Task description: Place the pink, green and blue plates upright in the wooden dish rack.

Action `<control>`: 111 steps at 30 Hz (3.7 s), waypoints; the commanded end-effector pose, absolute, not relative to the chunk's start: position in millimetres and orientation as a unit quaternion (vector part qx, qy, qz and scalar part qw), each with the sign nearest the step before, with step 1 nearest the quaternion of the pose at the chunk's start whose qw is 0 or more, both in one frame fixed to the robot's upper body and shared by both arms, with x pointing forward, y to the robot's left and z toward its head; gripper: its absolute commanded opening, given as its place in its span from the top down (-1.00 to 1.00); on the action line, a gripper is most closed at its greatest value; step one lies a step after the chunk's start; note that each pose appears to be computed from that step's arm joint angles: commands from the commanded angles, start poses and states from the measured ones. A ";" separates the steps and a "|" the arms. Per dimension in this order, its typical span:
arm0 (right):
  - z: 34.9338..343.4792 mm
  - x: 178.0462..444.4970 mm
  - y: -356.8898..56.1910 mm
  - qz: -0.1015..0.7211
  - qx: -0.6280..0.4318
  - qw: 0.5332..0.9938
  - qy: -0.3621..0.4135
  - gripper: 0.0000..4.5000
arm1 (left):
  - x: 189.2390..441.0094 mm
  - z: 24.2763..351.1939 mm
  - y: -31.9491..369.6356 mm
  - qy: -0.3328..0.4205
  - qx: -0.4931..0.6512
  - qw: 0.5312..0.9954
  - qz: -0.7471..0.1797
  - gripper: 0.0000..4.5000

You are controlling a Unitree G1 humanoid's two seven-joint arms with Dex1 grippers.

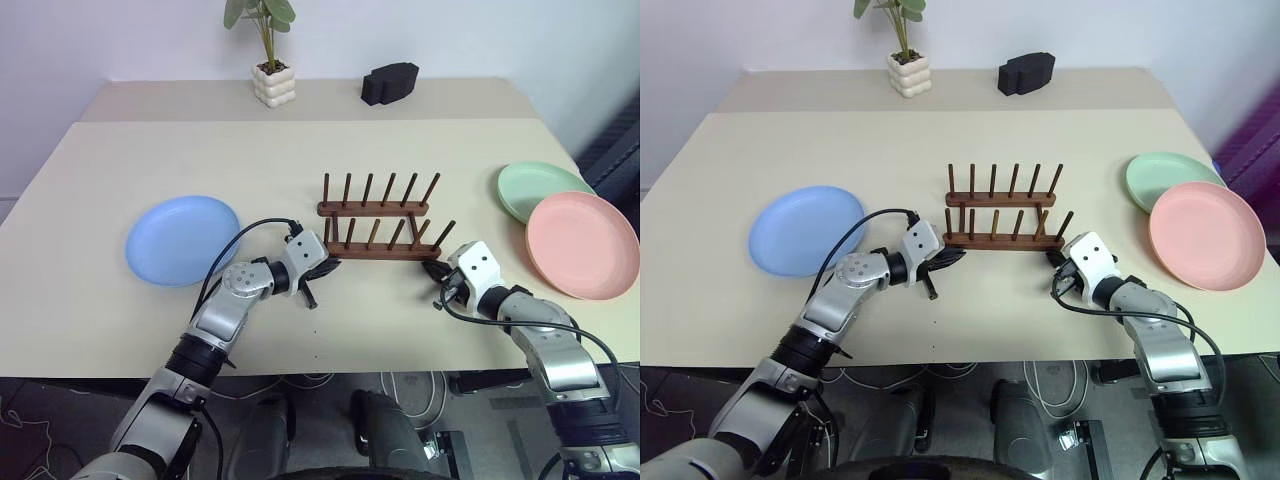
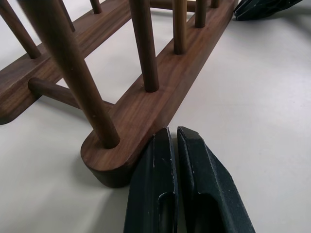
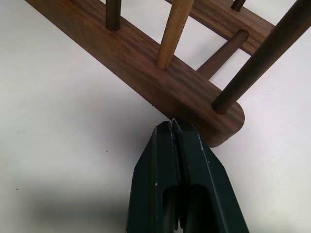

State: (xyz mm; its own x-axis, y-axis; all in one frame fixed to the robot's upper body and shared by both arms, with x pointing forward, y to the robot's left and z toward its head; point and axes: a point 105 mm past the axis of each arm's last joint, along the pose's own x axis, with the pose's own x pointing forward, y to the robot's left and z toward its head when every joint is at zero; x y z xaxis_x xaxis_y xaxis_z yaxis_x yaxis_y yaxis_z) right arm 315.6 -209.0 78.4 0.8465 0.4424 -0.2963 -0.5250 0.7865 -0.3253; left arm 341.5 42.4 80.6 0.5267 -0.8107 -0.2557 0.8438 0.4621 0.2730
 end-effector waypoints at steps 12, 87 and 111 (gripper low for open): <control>133.4 295.9 -263.3 0.217 -0.223 0.945 0.105 0.01 | 296.7 103.7 50.0 0.024 0.114 0.799 -0.590 0.93; 297.4 291.6 -195.6 0.439 0.178 0.868 -0.150 0.98 | 284.3 111.2 30.8 0.006 0.086 0.784 -0.614 0.93; 257.0 304.9 -204.2 0.429 0.253 0.863 -0.084 0.98 | 295.9 141.5 37.4 -0.073 0.058 0.814 -0.573 0.93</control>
